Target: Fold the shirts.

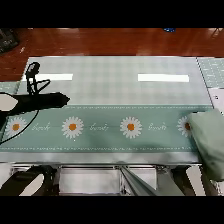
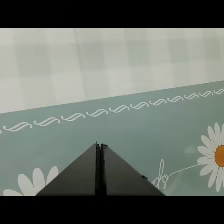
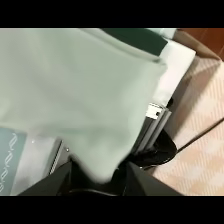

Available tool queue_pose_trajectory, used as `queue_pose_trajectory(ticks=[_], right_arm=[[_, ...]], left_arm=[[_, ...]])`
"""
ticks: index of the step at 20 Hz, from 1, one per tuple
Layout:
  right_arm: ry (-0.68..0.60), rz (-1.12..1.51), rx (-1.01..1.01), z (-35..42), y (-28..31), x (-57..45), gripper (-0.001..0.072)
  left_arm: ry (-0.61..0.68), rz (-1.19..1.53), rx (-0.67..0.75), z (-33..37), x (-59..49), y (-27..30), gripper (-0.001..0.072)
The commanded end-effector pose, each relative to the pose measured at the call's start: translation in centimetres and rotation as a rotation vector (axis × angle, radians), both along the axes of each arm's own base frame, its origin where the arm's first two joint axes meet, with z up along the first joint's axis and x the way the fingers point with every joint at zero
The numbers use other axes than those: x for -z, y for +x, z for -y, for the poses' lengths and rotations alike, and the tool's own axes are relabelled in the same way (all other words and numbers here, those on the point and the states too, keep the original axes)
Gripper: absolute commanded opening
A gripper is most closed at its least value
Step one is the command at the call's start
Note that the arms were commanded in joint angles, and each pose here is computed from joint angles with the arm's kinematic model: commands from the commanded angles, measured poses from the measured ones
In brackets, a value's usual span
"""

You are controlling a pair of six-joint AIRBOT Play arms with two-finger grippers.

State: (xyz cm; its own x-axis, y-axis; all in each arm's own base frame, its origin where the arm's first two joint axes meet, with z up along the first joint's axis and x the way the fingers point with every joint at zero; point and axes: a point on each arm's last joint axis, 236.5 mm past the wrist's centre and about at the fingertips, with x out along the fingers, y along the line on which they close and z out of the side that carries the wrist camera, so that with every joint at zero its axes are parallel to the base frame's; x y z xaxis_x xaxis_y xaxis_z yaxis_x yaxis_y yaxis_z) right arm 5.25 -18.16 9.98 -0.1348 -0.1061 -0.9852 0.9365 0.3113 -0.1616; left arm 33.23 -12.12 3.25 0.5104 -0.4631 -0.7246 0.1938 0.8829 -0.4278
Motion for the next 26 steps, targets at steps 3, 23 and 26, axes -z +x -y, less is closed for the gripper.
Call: queue_pose_trajectory(ticks=[3, 23, 26], right_arm=[[-0.121, 0.156, -0.037, 3.1, 3.3, 1.0, 0.0274], [0.063, 0.258, -1.292, -25.8, 36.0, 10.4, 0.0019], [0.072, 0.247, -1.29, -25.8, 35.7, 10.5, 0.0019]], left_arm=[[0.248, 0.116, -0.01, -5.7, 1.1, 2.9, 0.0018], [0.199, -0.037, 0.05, -1.8, -3.4, 8.1, 0.0018], [0.199, -0.051, 0.058, -1.7, -3.2, 7.8, 0.0018]])
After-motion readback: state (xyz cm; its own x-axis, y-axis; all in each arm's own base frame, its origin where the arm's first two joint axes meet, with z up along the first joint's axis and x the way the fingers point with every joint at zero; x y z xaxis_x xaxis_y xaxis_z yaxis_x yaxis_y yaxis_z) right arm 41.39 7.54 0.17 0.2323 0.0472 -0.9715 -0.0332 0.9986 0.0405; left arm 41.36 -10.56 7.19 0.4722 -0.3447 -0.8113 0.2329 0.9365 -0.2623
